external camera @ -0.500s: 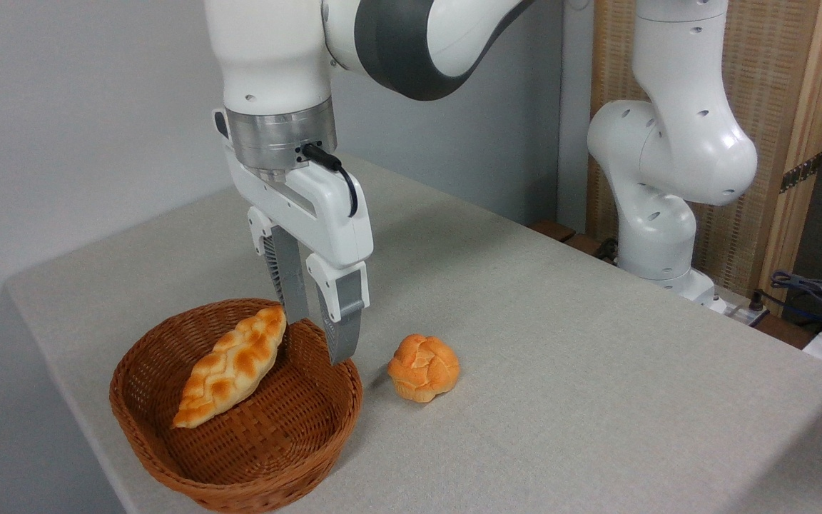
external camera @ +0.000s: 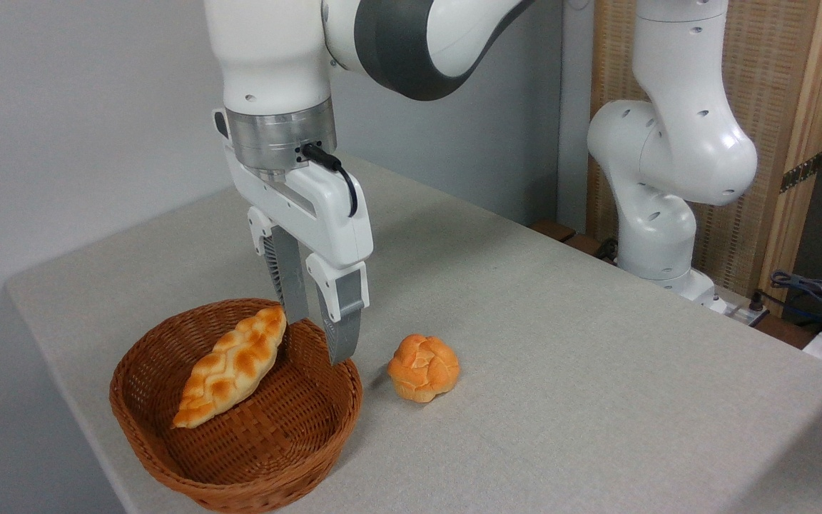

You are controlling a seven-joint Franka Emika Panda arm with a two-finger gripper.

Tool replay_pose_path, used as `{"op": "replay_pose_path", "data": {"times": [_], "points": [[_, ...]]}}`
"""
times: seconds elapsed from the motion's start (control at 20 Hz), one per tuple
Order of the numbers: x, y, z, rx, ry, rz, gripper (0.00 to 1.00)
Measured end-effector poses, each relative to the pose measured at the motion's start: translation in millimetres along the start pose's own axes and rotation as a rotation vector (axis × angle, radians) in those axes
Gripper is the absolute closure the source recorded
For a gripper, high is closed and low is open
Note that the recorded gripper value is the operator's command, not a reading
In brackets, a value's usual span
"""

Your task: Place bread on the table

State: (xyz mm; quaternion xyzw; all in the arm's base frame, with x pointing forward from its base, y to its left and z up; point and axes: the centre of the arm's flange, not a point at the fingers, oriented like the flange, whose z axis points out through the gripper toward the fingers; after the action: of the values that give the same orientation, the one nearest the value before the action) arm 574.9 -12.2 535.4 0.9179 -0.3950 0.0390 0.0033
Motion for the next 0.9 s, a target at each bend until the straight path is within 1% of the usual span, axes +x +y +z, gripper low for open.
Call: {"op": "replay_pose_path", "data": {"times": [0.85, 0.9], "points": [[0.2, 0.1, 0.3, 0.0, 0.0, 0.0, 0.0], [0.2, 0.1, 0.4, 0.0, 0.0, 0.0, 0.02]]}}
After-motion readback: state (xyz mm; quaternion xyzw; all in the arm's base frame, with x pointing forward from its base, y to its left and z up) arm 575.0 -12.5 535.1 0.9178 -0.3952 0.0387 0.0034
